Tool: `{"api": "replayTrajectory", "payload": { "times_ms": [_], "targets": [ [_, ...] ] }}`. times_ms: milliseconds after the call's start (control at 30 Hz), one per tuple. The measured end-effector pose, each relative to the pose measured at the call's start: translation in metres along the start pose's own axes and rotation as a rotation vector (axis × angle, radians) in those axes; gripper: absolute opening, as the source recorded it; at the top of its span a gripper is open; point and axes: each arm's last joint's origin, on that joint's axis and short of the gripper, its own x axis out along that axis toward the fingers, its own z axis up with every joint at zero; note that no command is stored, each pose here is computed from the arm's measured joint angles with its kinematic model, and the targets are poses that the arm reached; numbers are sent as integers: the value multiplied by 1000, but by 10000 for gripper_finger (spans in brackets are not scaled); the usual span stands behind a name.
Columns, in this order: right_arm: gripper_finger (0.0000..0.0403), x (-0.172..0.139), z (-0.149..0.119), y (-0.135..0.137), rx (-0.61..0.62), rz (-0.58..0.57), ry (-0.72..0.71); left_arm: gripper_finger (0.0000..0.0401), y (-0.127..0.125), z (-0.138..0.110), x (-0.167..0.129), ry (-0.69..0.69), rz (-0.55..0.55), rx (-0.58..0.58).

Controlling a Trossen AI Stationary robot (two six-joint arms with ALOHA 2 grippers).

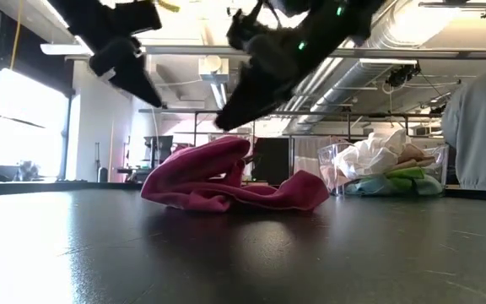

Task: Sort towels by color in basket
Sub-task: Put the pink towel into the top transparent bin

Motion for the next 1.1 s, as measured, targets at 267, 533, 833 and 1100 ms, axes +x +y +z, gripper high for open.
{"api": "replayTrajectory", "payload": {
  "times_ms": [267,533,833,1100],
  "targets": [
    [237,62,-30,4,36,59,0,181,-2,-37,7,10,78,-114],
    [150,82,-50,2,56,32,101,181,-10,-53,19,-19,57,-157],
    [19,33,-41,-14,74,-177,243,181,-13,-59,22,-32,49,-164],
    [10,-107,-14,-54,80,-538,289,181,-18,-44,25,-159,50,-102]
  ]
}}
